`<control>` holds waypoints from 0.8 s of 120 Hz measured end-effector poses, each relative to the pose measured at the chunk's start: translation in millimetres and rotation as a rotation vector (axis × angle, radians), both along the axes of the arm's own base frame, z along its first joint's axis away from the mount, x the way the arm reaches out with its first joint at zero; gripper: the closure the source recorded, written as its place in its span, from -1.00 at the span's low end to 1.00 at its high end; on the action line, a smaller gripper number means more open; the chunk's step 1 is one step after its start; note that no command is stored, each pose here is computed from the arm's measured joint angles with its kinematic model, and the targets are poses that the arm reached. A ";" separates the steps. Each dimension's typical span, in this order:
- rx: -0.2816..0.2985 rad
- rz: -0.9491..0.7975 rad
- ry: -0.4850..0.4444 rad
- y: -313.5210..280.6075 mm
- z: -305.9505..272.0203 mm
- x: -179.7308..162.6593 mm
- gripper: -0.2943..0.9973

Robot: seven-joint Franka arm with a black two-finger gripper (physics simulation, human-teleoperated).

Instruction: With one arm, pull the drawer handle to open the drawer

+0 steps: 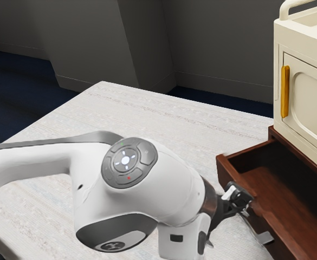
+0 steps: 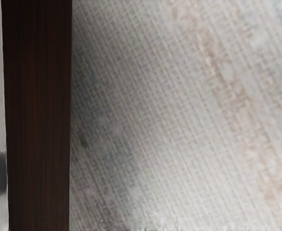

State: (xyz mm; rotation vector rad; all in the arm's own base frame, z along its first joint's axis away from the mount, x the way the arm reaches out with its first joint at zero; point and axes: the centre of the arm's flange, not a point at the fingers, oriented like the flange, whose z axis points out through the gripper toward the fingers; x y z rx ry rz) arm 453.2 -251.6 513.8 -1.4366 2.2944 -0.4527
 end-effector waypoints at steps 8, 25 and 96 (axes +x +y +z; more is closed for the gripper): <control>-0.006 0.005 -0.003 3.1 1.0 -6.0 -0.46; -0.016 0.006 -0.014 1.7 6.0 -21.8 -0.45; -0.070 0.024 -0.131 -2.1 63.1 -34.7 -0.54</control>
